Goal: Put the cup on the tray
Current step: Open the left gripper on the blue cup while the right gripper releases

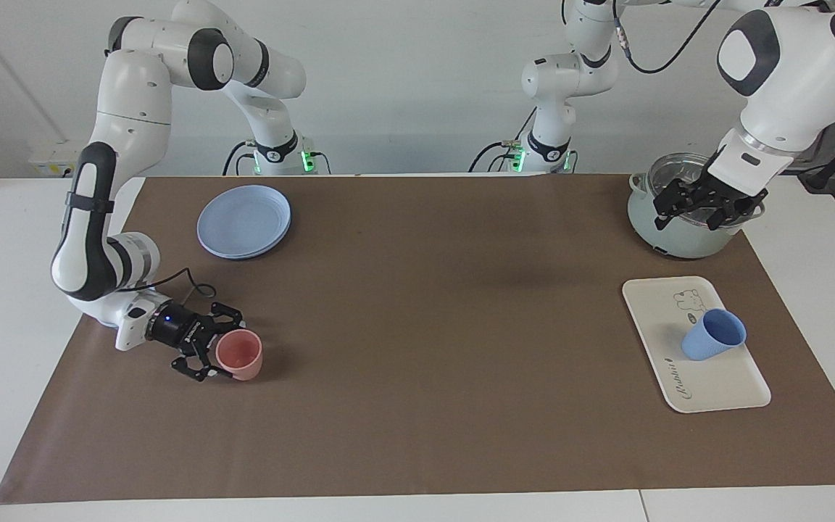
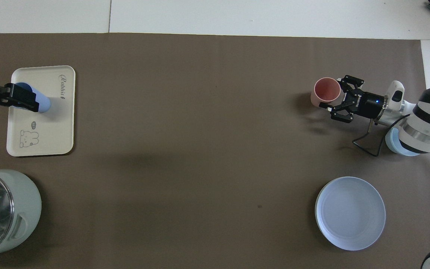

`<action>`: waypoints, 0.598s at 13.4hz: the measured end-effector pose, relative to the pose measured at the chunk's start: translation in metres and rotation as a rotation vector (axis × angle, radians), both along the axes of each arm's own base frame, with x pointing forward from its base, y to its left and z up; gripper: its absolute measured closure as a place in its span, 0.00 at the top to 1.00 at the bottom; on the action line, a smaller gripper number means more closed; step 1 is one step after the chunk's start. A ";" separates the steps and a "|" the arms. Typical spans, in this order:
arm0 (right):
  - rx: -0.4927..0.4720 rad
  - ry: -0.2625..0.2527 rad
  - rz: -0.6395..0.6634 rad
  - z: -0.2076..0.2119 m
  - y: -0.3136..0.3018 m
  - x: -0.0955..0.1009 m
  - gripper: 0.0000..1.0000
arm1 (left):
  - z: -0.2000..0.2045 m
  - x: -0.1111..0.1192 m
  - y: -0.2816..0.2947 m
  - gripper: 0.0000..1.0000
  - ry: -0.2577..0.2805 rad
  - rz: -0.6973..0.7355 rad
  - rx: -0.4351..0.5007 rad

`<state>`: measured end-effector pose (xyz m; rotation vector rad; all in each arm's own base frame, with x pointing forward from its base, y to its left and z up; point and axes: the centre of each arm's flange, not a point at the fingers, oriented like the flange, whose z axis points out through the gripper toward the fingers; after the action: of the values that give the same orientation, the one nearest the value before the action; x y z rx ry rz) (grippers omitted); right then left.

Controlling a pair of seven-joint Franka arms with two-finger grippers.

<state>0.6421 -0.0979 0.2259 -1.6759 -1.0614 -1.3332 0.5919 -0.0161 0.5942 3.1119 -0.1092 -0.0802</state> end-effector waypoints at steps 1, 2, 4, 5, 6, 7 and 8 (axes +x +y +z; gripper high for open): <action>0.000 0.000 -0.002 0.000 -0.001 0.000 1.00 | -0.001 -0.002 -0.004 1.00 0.005 0.000 0.001; 0.000 0.000 -0.003 0.000 -0.002 0.000 1.00 | -0.001 -0.005 -0.009 1.00 0.008 0.004 0.003; 0.000 -0.001 -0.004 0.000 -0.002 0.000 1.00 | 0.000 -0.012 -0.018 1.00 0.010 0.013 0.006; 0.000 -0.003 -0.004 0.002 -0.003 0.000 1.00 | 0.000 -0.015 -0.023 1.00 0.013 0.015 0.008; -0.001 -0.007 -0.005 0.005 -0.003 0.001 1.00 | -0.002 -0.018 -0.026 1.00 0.018 0.015 0.010; 0.000 -0.006 -0.007 0.010 -0.003 0.000 1.00 | -0.002 -0.021 -0.028 1.00 0.021 0.015 0.011; 0.005 0.000 -0.011 0.016 -0.003 -0.001 1.00 | -0.003 -0.022 -0.028 1.00 0.022 0.016 0.012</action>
<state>0.6415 -0.1014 0.2423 -1.6808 -1.0493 -1.3413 0.5697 -0.0440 0.5917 3.1224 -0.0837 -0.1153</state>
